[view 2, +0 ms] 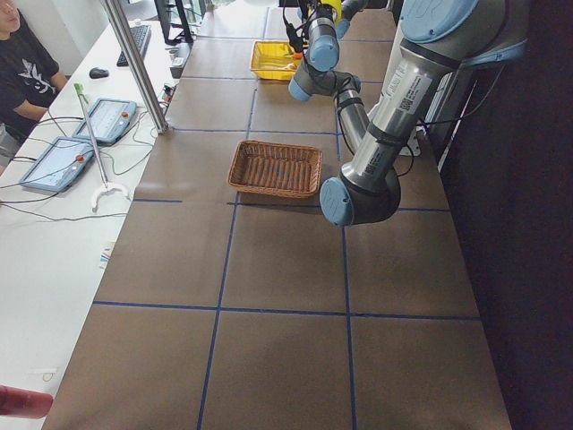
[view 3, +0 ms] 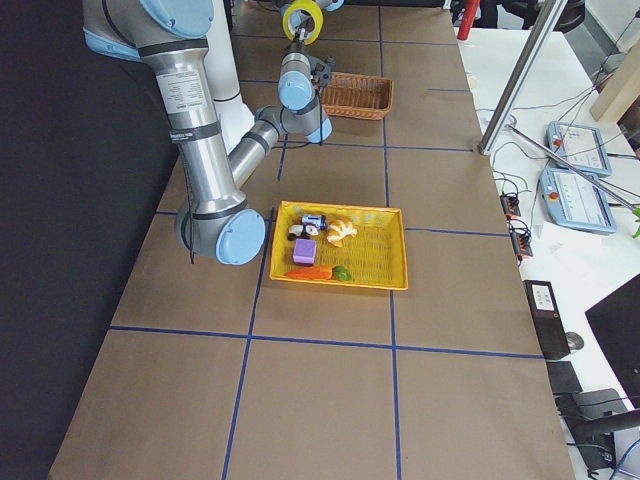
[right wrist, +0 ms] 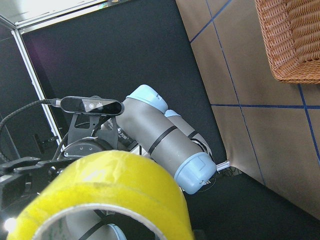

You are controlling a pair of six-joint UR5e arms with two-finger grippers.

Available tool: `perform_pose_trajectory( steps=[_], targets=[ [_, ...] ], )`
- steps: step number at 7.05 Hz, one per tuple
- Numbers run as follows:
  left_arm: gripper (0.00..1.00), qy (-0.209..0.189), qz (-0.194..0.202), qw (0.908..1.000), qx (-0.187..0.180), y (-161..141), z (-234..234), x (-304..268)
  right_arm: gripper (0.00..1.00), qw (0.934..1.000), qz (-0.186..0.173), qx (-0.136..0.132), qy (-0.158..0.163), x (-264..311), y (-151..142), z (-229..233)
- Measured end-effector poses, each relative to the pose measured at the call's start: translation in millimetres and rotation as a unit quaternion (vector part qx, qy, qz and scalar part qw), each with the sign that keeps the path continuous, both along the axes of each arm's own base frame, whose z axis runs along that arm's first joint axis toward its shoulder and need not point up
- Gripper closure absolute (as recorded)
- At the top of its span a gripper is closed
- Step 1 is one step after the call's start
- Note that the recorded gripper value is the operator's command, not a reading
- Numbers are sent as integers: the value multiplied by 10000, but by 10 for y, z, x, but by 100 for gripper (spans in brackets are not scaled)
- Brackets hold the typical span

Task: Move tape to another basket

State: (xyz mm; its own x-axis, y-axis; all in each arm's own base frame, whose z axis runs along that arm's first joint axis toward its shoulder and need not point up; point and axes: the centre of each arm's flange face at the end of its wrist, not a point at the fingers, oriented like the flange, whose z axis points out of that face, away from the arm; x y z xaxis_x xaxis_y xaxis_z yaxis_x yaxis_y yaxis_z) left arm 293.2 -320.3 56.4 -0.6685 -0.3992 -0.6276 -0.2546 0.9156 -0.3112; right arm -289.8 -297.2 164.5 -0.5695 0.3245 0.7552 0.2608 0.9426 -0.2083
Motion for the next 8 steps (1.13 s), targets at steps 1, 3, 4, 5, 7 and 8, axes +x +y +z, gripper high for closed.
perform_pose_trajectory(
  steps=[1, 3, 4, 5, 7, 8],
  targets=[
    [0, 14, 45, 10000, 8, 33, -12, 37, 100, 10000, -47, 7, -19, -26, 28, -11],
    [0, 16, 72, 10000, 0, 48, -19, 80, 99, 9998, -170, 26, -54, -94, 105, -38],
    [3, 34, 63, 10000, -28, 48, -24, 96, 99, 9997, -226, 33, -64, -126, 144, -45],
    [10, 74, 61, 9999, -61, 64, -35, 113, 99, 9996, -262, 38, -69, -149, 169, -51],
    [34, 122, 77, 9999, -93, 93, -49, 129, 99, 9996, -285, 41, -78, -171, 188, -57],
    [60, 129, 79, 9998, -95, 98, -51, 128, 99, 9995, -287, 41, -80, -177, 191, -59]
  ],
)
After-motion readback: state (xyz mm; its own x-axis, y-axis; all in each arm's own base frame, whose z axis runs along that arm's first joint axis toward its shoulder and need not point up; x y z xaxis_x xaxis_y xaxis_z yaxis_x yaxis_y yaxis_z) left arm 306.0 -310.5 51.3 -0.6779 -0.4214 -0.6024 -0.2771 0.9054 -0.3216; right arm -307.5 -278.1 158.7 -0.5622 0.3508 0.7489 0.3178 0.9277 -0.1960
